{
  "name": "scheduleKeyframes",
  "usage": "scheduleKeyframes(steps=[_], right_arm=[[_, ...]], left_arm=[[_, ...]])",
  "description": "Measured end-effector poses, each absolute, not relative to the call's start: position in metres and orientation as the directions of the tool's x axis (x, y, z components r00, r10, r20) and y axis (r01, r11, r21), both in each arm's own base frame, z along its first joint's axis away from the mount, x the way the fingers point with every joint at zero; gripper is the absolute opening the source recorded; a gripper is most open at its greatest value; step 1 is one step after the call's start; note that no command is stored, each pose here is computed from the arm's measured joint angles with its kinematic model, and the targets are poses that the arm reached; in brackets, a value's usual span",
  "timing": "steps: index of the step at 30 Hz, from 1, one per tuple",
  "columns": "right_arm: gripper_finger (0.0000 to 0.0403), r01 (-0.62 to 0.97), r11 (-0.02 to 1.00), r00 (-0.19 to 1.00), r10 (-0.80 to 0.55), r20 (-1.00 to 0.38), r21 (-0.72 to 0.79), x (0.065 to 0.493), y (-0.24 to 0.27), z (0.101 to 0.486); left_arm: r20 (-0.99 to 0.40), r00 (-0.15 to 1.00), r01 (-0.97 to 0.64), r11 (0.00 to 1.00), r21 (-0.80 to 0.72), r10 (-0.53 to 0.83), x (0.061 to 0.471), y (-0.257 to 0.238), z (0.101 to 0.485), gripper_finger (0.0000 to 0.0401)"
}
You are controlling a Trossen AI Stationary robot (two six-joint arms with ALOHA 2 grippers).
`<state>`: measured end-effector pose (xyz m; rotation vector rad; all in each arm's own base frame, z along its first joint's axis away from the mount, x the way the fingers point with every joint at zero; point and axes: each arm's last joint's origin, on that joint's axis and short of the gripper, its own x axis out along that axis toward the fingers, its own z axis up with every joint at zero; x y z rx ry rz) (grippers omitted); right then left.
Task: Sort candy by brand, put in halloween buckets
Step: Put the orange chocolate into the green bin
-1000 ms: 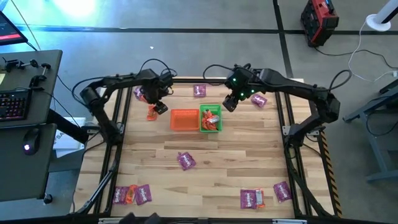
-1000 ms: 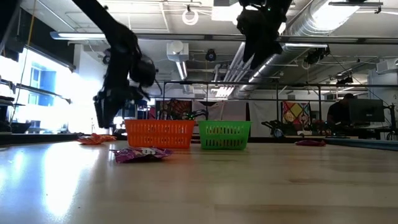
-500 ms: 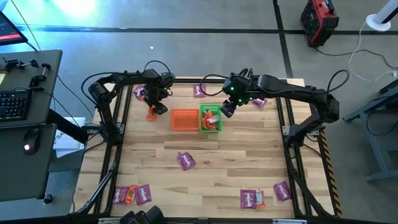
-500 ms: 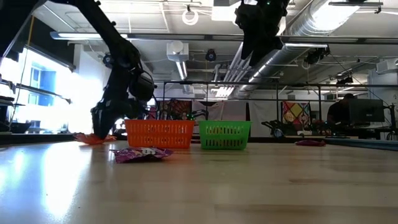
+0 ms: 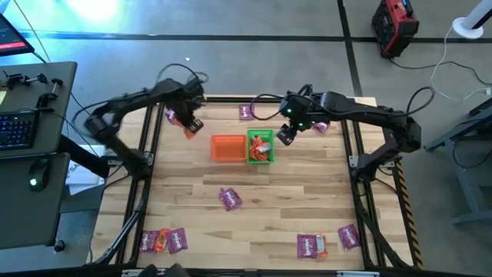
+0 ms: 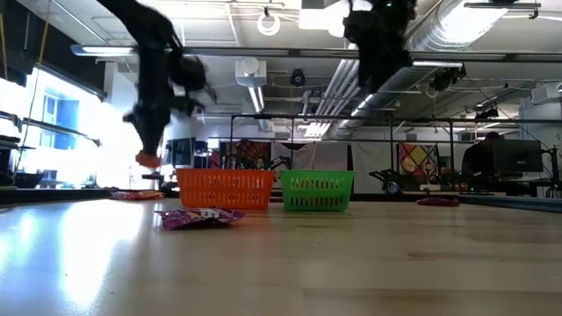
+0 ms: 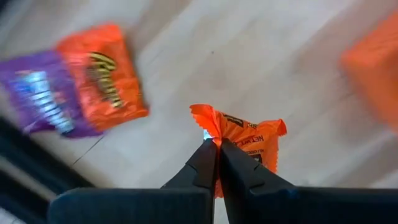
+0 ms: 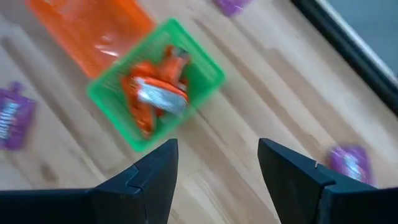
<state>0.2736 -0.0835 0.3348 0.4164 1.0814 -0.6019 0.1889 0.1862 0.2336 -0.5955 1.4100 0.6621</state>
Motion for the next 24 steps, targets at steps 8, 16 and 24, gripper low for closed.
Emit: scheduleKeyframes(steps=[8, 16, 24], right_arm=[[0.0216, 0.741, 0.669, 0.277, -0.388, -0.879, -0.062, 0.24, -0.078, 0.357], [0.0216, 0.777, 0.627, 0.299, -0.452, -0.841, -0.06, 0.226, -0.076, 0.369], [0.0216, 0.767, 0.636, 0.293, -0.458, -0.839, -0.08, 0.225, -0.076, 0.369]], left_arm=[[-0.898, 0.384, -0.649, 0.755, -0.097, 0.215, 0.217, 0.115, 0.29, 0.0001], [-0.855, 0.471, -0.563, 0.82, -0.104, 0.215, 0.28, 0.093, 0.261, 0.0], [-0.7, 0.671, -0.476, 0.867, -0.151, 0.246, 0.333, 0.103, 0.253, 0.0]])
